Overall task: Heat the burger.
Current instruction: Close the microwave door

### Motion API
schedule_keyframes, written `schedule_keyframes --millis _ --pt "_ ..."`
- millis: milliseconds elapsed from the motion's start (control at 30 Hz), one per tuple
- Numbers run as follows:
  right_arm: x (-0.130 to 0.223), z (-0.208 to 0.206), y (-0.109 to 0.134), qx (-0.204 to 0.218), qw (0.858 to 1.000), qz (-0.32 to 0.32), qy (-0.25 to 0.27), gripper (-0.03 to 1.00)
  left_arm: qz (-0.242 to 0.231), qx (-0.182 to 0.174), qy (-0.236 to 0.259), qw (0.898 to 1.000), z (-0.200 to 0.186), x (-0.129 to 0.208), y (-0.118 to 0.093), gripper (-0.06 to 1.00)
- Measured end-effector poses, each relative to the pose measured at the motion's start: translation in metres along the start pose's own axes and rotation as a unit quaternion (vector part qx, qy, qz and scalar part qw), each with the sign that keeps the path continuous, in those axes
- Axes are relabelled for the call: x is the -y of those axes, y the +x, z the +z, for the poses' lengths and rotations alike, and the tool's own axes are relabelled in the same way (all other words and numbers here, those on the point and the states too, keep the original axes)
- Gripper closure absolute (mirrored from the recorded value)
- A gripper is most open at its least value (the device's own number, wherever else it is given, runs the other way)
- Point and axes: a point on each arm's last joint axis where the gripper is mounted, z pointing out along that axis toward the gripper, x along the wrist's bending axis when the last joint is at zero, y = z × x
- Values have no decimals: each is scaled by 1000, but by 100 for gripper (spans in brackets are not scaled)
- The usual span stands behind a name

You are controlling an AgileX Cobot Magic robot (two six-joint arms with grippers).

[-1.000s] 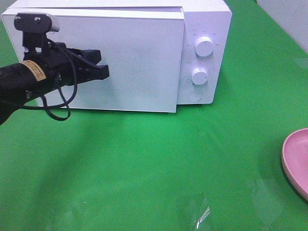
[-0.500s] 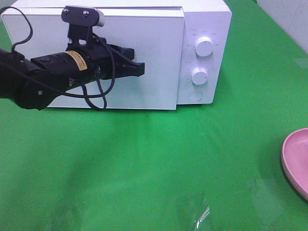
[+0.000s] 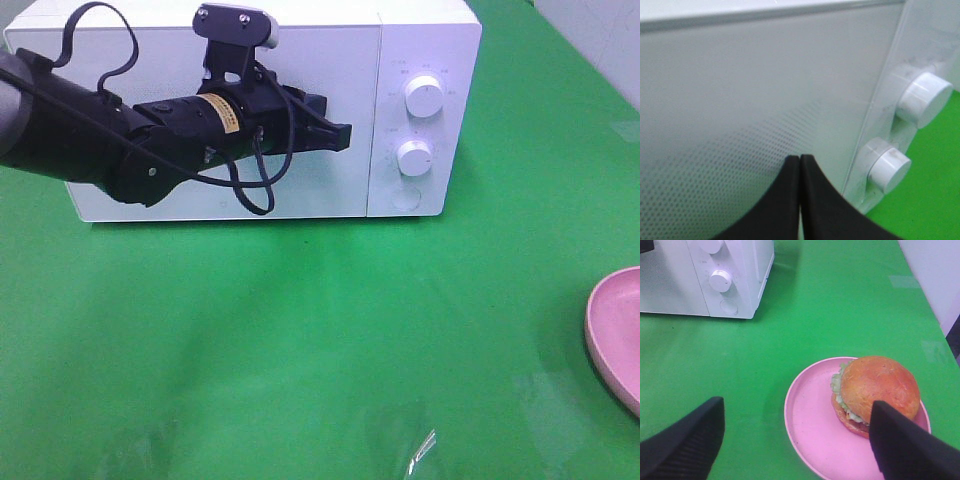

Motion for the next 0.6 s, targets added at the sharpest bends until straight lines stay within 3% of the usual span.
schedule_keyframes --millis 200,433,600 --pt "0 0 0 0 1000 0 0 20 2 2 8 1000 3 0 -3 94" --pt "0 0 0 0 1000 0 0 20 -22 -12 58 998 -1 -7 -10 94" --pt "0 0 0 0 1000 0 0 20 -23 -4 129 991 -15 -12 -32 93"
